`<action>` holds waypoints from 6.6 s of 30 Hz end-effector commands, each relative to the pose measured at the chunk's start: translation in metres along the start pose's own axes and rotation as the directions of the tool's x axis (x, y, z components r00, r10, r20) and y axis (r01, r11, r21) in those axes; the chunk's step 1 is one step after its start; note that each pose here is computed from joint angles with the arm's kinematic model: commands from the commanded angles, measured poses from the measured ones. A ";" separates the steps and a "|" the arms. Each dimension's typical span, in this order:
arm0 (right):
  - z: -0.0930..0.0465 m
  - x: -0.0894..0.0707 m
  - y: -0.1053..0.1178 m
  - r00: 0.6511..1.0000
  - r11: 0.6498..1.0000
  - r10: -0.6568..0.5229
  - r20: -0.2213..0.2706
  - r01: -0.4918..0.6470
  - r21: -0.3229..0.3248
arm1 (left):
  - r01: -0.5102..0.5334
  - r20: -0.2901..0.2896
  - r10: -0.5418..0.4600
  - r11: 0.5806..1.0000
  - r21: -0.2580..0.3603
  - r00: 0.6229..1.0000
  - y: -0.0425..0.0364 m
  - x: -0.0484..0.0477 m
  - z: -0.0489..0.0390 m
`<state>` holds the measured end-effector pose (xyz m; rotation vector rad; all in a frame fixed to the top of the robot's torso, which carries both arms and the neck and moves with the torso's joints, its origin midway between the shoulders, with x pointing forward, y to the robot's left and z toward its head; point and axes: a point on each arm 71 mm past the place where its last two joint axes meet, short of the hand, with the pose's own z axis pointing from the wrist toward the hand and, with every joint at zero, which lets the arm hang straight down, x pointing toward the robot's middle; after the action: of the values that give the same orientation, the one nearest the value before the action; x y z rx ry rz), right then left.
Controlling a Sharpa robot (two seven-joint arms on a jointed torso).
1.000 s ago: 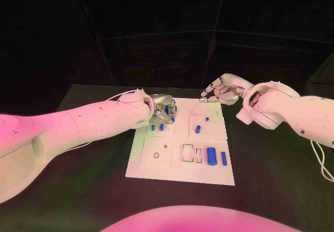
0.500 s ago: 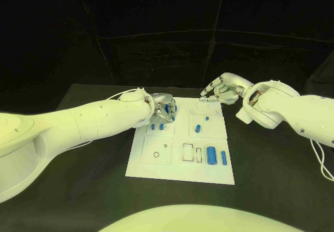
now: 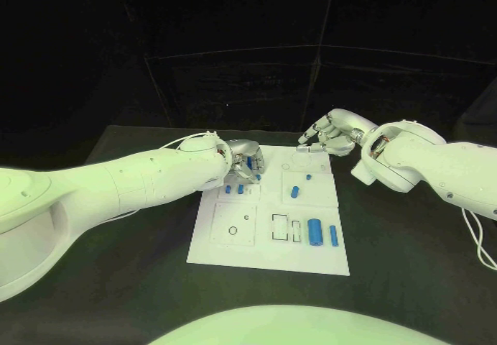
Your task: Assemble the parts on the task board
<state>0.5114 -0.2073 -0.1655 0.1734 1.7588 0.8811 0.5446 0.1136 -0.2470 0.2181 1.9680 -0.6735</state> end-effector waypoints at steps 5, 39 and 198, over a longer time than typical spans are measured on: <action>0.001 0.000 0.002 1.000 1.000 0.003 0.003 -0.003 -0.011 | -0.007 -0.026 0.006 1.000 -0.012 1.000 -0.0001 0.0043 0.0006; 0.003 0.000 0.001 1.000 1.000 0.002 0.001 -0.002 -0.007 | 0.025 0.023 -0.025 1.000 0.003 0.999 0.0034 -0.0004 -0.0061; -0.001 0.055 -0.021 0.802 0.804 -0.594 -0.061 0.595 -0.003 | 0.831 0.288 -0.932 0.334 0.445 0.221 0.0714 -0.0481 -0.1035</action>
<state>0.4947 -0.1947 -0.2225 -0.3777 1.7421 0.4175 0.5190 0.2360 -0.1978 -1.0181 1.3378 -1.4720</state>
